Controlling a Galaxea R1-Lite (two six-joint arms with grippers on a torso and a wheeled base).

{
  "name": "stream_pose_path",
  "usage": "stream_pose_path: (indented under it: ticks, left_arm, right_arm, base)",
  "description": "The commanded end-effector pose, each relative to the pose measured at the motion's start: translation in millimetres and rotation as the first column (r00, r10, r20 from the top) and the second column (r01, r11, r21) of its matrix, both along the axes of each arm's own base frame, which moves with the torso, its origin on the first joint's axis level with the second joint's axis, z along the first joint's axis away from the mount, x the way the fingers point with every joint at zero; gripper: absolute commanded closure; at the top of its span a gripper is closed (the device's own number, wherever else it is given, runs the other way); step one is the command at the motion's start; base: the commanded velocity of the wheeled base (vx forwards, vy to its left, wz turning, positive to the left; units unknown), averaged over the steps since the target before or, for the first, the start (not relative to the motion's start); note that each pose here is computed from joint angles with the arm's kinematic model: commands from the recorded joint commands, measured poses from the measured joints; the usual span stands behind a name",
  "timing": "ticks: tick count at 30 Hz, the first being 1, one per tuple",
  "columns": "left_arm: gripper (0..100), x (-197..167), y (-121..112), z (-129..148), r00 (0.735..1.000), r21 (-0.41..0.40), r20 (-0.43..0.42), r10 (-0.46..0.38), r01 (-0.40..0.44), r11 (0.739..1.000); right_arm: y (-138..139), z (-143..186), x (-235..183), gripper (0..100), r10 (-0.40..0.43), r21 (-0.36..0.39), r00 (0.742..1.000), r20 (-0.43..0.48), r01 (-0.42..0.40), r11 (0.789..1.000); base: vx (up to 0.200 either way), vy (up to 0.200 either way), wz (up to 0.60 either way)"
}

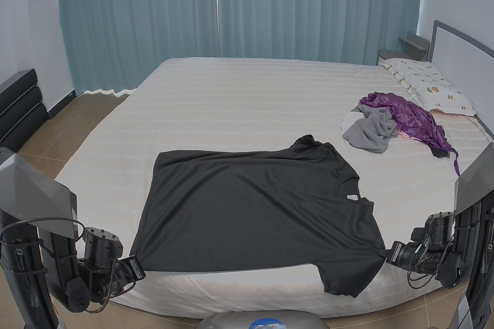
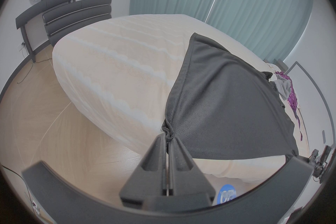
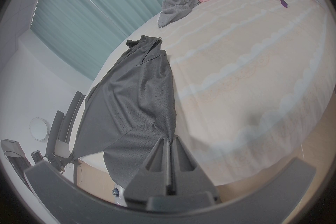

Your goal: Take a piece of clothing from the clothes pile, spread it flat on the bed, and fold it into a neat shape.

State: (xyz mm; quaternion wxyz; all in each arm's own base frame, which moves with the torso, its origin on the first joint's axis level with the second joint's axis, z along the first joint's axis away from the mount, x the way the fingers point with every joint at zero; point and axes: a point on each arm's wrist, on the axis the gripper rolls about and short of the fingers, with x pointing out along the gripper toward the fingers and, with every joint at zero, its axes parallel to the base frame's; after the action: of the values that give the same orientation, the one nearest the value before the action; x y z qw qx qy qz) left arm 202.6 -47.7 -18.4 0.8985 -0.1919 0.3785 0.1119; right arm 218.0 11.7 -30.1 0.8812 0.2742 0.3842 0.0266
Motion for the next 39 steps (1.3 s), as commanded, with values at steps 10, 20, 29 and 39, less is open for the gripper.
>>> stream_pose_path:
  ticks: [10,20,29,39]
  left_arm:
    - [0,2.7,0.9,0.9,1.0,-0.004,0.012,0.01,-0.01,1.0]
    - [0,9.2,5.3,43.7,0.975,-0.058,0.218,0.038,-0.026,0.998]
    - [0,16.1,3.8,47.6,0.966,-0.098,0.25,0.068,-0.045,0.994]
    - [0,19.0,3.5,46.6,0.964,-0.129,0.25,0.092,-0.061,0.99]
  right_arm:
    - [0.3,8.9,-1.7,0,-0.003,0.009,0.999,0.035,0.003,1.0]
    - [3.4,38.9,0.5,0,-0.054,0.096,0.988,0.147,0.04,0.995]
    - [2.2,39.9,1.4,0,-0.064,0.105,0.986,0.151,0.049,0.993]
    - [3.1,39.1,0.9,0,-0.067,0.113,0.987,0.143,0.051,0.992]
  base:
    - [0.0,0.0,0.0]
    - [0.0,0.0,0.0]
    - [0.0,0.0,0.0]
    - [0.0,0.12,0.0]
